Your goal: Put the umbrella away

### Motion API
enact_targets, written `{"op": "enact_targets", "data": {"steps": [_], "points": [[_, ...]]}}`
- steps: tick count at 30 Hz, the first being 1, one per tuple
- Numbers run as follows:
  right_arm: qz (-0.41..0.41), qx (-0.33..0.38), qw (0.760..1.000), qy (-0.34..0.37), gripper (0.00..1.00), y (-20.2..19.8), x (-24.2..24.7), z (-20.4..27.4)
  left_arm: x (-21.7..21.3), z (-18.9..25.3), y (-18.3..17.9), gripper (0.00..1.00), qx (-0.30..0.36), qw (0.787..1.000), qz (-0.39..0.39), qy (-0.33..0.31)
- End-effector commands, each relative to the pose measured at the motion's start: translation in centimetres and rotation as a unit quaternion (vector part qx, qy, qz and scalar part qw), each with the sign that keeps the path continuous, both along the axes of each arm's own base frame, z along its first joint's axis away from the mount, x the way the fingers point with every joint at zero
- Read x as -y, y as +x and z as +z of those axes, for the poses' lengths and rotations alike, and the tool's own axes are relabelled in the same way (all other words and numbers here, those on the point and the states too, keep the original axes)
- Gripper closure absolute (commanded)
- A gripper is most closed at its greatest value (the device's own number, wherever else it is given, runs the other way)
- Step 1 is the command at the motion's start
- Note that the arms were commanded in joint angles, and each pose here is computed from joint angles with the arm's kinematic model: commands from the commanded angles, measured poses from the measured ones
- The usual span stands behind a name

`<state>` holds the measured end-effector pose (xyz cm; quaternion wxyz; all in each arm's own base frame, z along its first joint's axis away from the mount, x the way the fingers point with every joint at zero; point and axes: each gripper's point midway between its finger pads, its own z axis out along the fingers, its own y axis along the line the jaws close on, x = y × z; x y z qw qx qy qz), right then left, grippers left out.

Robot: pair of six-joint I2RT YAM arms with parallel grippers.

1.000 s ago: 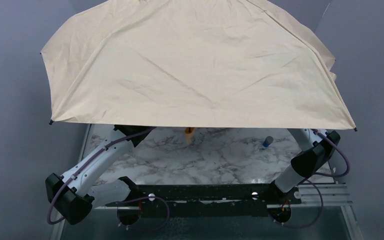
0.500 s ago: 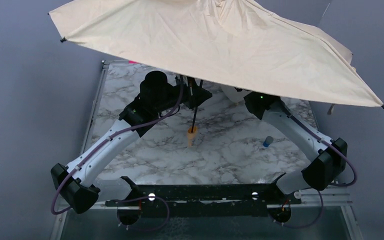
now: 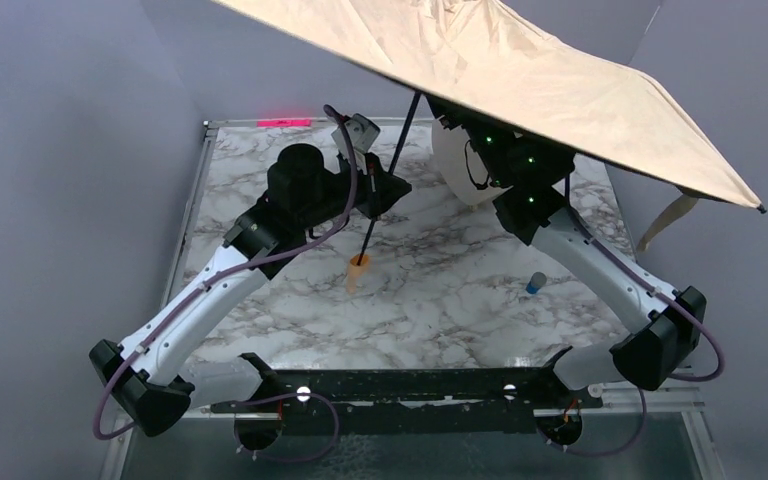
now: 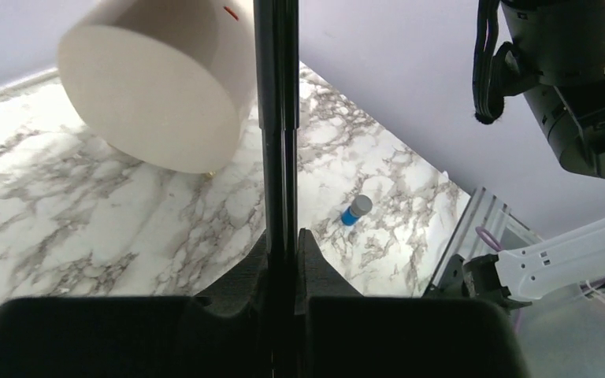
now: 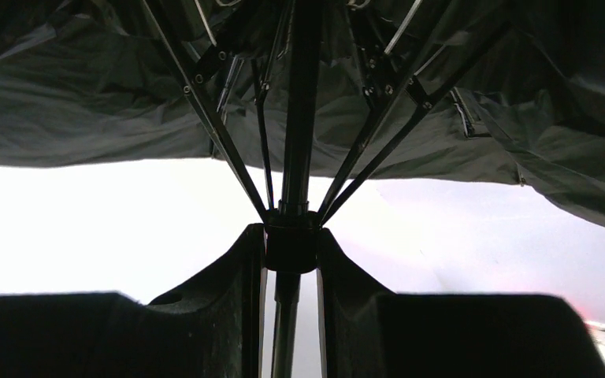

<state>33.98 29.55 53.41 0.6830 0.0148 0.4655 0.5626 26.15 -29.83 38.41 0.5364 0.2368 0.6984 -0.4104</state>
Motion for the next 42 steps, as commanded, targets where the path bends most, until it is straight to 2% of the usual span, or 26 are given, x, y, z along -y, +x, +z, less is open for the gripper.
{"op": "enact_targets", "data": {"steps": [1, 10, 13, 17, 24, 30, 33, 34, 36, 39, 42], "points": [[0.076, -0.09, 0.975, -0.189, 0.99, -0.6, -5.8, -10.6, -6.7, 19.6, -2.2, 1.0, 0.241, 0.947, 0.095, -0.191], [0.207, -0.029, 0.956, -0.207, 0.99, -1.7, -11.3, -5.3, -10.0, 23.9, -3.1, 1.0, 0.288, 0.919, 0.154, -0.222], [0.219, -0.047, 0.951, -0.214, 0.99, -2.3, -12.7, -6.8, -11.5, 25.1, -3.3, 1.0, 0.299, 0.908, 0.183, -0.229], [0.224, -0.097, 0.942, -0.233, 0.99, -2.7, -14.1, -11.4, -12.9, 25.6, -3.7, 1.0, 0.309, 0.9, 0.204, -0.228], [0.222, -0.129, 0.94, -0.223, 0.99, -2.6, -14.0, -14.0, -13.3, 25.2, -3.9, 1.0, 0.309, 0.902, 0.209, -0.216], [0.206, -0.112, 0.95, -0.204, 0.99, -2.2, -13.6, -11.5, -12.8, 23.8, -3.4, 1.0, 0.298, 0.909, 0.209, -0.204], [0.19, -0.105, 0.961, -0.169, 0.99, -1.8, -13.1, -9.4, -12.5, 22.6, -3.3, 1.0, 0.289, 0.916, 0.203, -0.191], [0.183, -0.102, 0.966, -0.154, 0.99, -1.6, -12.8, -8.5, -12.4, 21.9, -3.2, 0.94, 0.282, 0.92, 0.202, -0.183], [0.167, -0.094, 0.974, -0.121, 0.99, -1.3, -12.1, -6.6, -11.8, 20.2, -3.0, 0.72, 0.263, 0.931, 0.192, -0.164], [0.149, -0.082, 0.982, -0.081, 0.99, -0.5, -11.2, -3.9, -11.0, 16.3, -2.8, 0.49, 0.219, 0.952, 0.175, -0.124], [0.141, -0.07, 0.986, -0.058, 0.99, 0.2, -10.6, -1.9, -10.9, 12.6, -3.0, 0.34, 0.176, 0.965, 0.17, -0.096]]}}
